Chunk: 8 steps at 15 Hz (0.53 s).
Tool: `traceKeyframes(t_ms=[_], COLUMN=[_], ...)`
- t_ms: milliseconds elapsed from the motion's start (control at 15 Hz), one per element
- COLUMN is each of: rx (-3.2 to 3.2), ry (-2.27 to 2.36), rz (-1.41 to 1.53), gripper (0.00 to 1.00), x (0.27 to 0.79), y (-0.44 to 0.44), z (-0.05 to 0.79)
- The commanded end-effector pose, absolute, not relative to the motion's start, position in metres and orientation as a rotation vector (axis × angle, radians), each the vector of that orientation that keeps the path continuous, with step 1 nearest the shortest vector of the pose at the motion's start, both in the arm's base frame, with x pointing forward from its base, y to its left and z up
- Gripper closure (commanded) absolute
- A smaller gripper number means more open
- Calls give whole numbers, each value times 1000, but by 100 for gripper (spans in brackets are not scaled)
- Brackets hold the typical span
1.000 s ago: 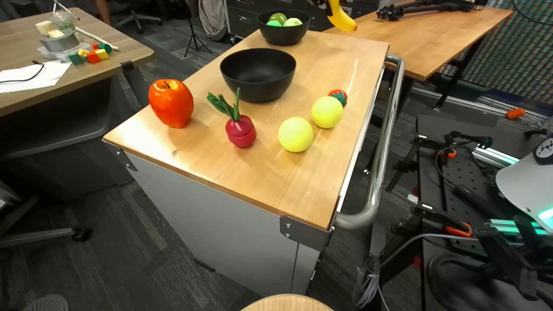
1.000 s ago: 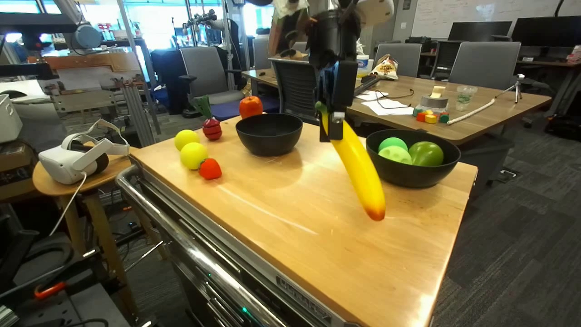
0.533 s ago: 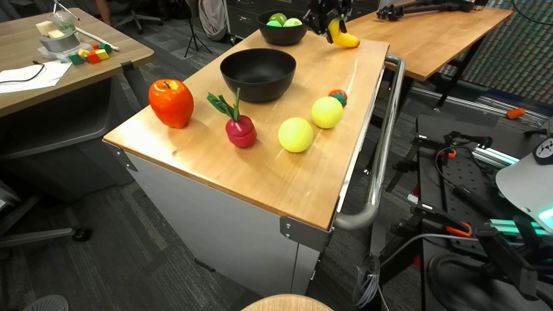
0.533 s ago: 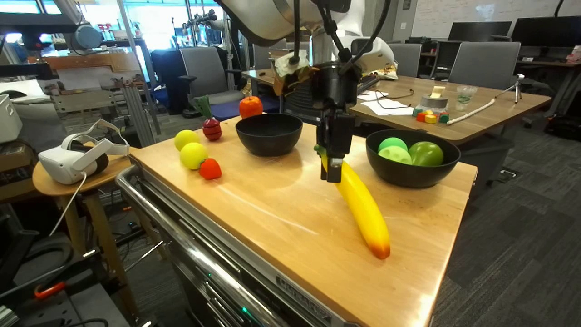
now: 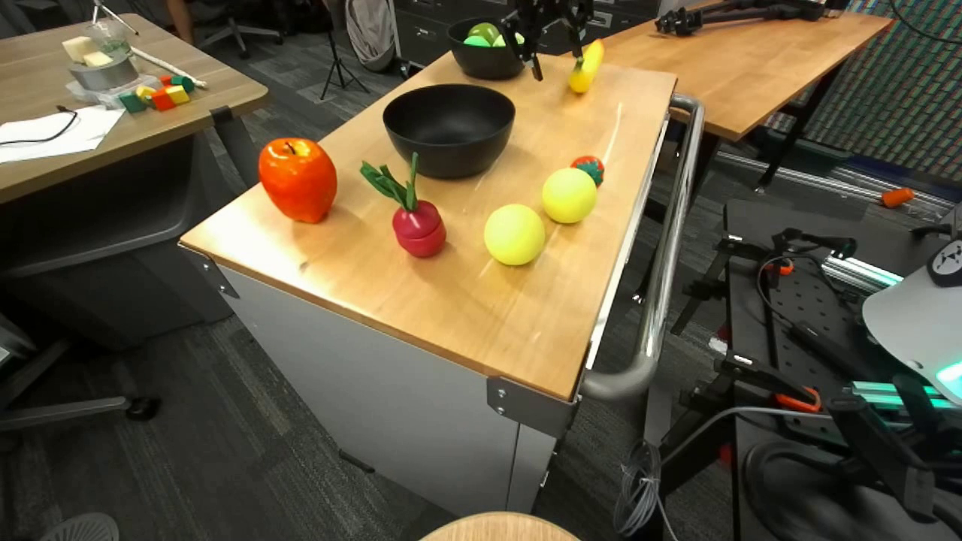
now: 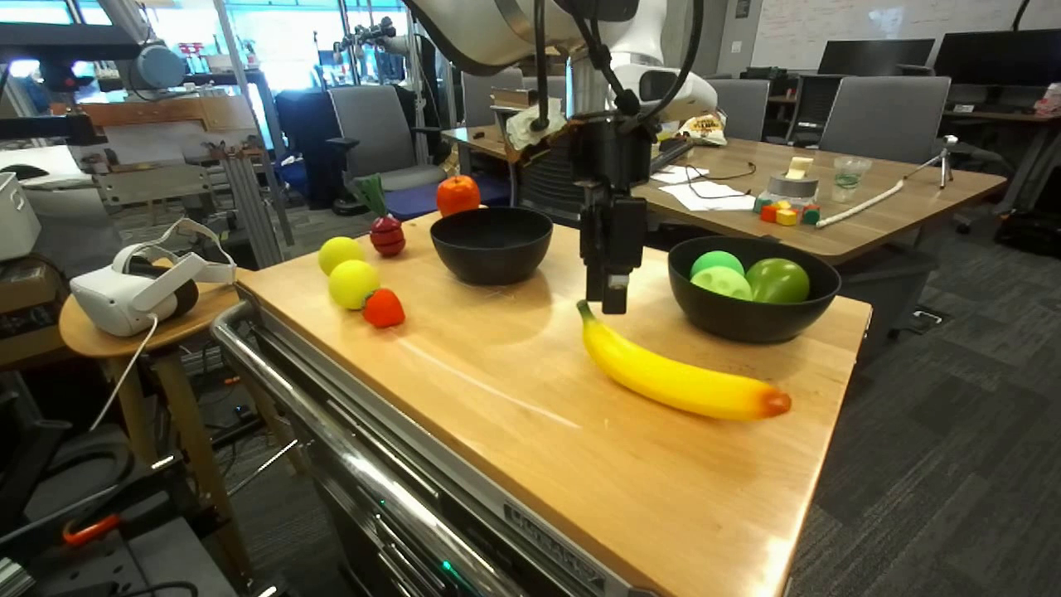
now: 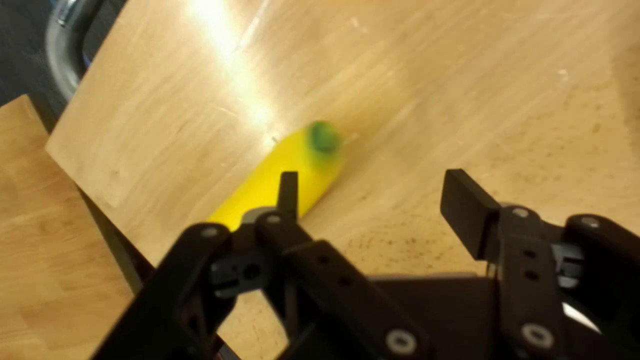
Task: Remove the fruits from the bowls
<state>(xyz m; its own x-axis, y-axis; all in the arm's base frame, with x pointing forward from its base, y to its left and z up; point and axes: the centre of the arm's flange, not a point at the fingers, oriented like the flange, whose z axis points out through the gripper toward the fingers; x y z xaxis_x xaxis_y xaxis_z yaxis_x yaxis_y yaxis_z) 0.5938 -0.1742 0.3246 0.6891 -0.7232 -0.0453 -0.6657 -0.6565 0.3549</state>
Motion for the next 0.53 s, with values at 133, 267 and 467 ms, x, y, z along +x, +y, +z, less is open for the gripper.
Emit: traceKeyframes(t_ms=[133, 267, 467], rx=[2787, 2823, 2832], ry=[-1098, -1100, -1162], rz=[23, 159, 393], gripper=[0, 0, 0], x=[602, 603, 604], y=[-164, -164, -171], z=[398, 424, 454])
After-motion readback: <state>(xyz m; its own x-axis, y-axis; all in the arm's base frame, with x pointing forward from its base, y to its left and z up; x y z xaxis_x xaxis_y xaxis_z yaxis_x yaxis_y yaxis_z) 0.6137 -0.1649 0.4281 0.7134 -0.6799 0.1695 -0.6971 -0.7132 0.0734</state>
